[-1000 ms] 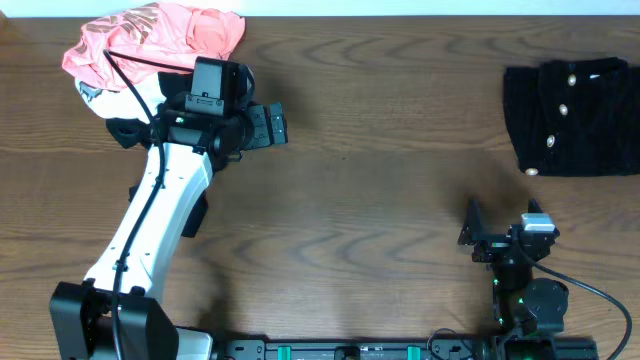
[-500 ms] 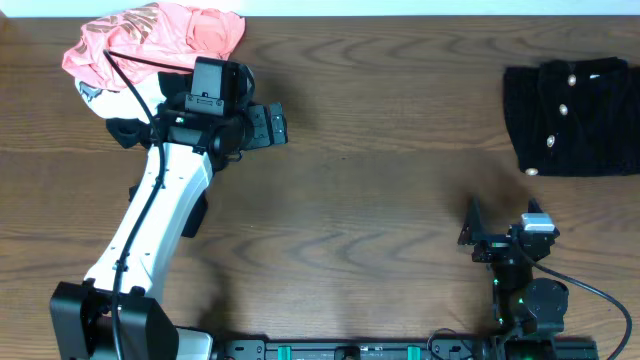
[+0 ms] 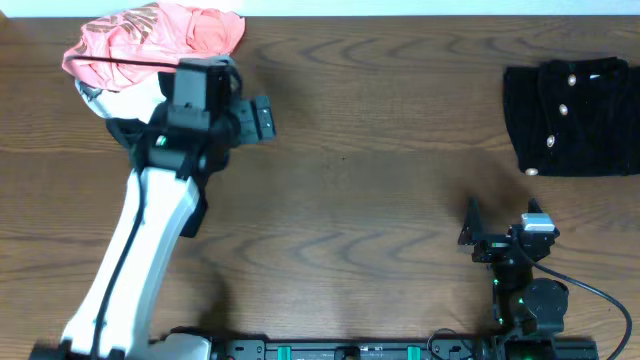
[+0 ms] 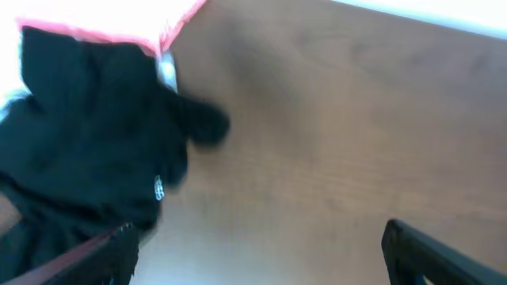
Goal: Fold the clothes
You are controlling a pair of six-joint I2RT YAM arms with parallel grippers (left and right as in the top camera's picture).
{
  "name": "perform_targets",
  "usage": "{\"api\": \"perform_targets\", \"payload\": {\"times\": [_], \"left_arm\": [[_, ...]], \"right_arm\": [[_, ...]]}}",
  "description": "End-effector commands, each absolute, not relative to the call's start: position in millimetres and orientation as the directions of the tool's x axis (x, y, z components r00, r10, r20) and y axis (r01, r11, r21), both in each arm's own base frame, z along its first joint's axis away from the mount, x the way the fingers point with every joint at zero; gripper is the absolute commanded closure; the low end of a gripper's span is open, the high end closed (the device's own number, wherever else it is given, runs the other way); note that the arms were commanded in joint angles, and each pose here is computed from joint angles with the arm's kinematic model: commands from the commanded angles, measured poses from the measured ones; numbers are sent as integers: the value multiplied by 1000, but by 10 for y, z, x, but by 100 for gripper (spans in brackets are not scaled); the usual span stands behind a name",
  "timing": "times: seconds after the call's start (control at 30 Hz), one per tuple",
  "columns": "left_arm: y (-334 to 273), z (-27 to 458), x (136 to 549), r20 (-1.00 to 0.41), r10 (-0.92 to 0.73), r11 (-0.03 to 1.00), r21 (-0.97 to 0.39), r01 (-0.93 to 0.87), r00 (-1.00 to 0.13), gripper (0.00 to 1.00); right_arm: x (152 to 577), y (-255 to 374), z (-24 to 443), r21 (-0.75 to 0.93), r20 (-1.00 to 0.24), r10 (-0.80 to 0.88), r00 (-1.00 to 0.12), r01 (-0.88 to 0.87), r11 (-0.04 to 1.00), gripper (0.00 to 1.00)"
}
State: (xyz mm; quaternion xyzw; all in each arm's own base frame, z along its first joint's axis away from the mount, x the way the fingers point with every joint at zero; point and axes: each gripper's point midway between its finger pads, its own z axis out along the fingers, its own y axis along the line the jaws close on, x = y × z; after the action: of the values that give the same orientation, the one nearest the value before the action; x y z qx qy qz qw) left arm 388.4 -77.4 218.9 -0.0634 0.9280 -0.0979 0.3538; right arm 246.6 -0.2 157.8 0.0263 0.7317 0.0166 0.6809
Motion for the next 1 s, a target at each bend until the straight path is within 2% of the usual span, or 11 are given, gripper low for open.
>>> {"api": "perform_targets", "payload": {"times": [0.0, 0.2, 0.43, 0.7, 0.97], "left_arm": [[-628, 2598, 3796, -777, -184, 979, -197, -45, -602, 2], [-596, 2799, 3495, -888, -191, 974, -225, 33, -417, 2], [-744, 2608, 3069, -973, -65, 956, -125, 267, -221, 2], [-652, 2217, 2696, -987, -82, 949, -120, 292, -138, 2], [-611, 1970, 2514, -994, -92, 950, -106, 294, -61, 2]], "right_arm": [[2463, 5, 1572, 44, -996, 45, -71, 15, 999, 1], [2463, 5, 1572, 44, -996, 45, -71, 15, 999, 1], [2463, 5, 1572, 44, -996, 45, -71, 15, 999, 1], [2463, 5, 1572, 44, -996, 45, -71, 15, 999, 1], [2463, 5, 1572, 44, -996, 45, -71, 15, 999, 1]]}}
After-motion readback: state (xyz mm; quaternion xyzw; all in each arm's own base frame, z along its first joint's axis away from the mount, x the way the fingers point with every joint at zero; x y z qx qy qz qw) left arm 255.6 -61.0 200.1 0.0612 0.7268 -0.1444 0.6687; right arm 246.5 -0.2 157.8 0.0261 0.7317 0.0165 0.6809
